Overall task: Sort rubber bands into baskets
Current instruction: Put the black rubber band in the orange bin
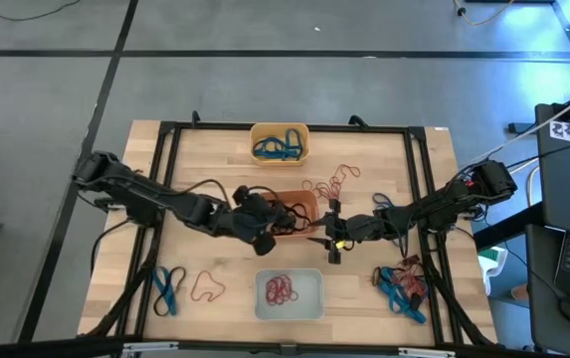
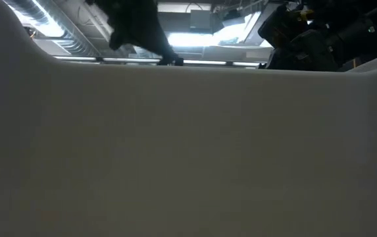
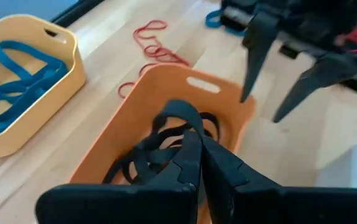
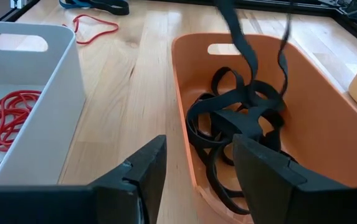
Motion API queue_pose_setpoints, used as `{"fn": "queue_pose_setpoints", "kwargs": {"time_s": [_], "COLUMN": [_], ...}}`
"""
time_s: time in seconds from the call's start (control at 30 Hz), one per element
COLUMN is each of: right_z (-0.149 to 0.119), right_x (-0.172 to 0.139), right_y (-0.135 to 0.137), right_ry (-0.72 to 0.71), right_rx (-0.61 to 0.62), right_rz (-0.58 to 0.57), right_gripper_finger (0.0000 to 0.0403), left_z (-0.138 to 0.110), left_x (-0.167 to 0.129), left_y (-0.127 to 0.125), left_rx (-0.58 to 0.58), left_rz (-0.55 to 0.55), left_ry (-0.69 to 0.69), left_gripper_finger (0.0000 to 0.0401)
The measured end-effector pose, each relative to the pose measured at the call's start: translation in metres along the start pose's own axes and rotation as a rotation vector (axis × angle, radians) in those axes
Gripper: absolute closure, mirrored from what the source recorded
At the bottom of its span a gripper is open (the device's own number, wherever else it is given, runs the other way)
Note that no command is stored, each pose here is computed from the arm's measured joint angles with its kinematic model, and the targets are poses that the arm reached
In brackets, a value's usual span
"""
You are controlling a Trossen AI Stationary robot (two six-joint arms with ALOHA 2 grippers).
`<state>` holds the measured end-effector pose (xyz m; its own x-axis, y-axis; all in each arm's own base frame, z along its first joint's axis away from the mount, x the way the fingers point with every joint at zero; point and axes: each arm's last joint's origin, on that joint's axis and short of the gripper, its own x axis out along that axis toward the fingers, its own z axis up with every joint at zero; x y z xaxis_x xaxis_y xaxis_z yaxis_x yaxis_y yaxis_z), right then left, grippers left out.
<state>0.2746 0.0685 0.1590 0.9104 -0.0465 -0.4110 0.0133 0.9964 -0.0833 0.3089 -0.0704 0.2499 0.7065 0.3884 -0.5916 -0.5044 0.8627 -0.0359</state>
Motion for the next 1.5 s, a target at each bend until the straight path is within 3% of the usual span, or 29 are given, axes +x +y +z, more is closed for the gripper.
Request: {"fn": "queue_pose_setpoints", "kwargs": {"time_s": [0.27, 0.6, 1.0, 1.3, 1.5], "right_z": [0.000, 0.000, -0.001, -0.001, 0.000], "right_x": [0.000, 0.000, 0.000, 0.000, 0.000], "right_y": [0.000, 0.000, 0.000, 0.000, 0.000], "right_ry": [0.000, 0.000, 0.006, 0.006, 0.000], "right_rx": [0.000, -0.001, -0.002, -0.002, 0.000], "right_rz": [0.000, 0.000, -0.001, -0.001, -0.001], "right_gripper_finger": [0.0221, 0.0221, 0.0221, 0.0221, 0.0221], "left_z": [-0.011, -0.013, -0.001, -0.026, -0.044], "left_x": [0.027, 0.031, -0.036, -0.070, -0.088], "left_y": [0.001, 0.003, 0.001, -0.031, -0.040], "left_rx": [0.033, 0.087, 0.059, 0.109, 0.103], "left_rz": [0.055, 0.045, -0.192, -0.328, -0.355], "left_ry": [0.063, 0.092, 0.105, 0.127, 0.191], "left_gripper_finger": [0.0387, 0.0301, 0.0278, 0.0278, 0.0278]}}
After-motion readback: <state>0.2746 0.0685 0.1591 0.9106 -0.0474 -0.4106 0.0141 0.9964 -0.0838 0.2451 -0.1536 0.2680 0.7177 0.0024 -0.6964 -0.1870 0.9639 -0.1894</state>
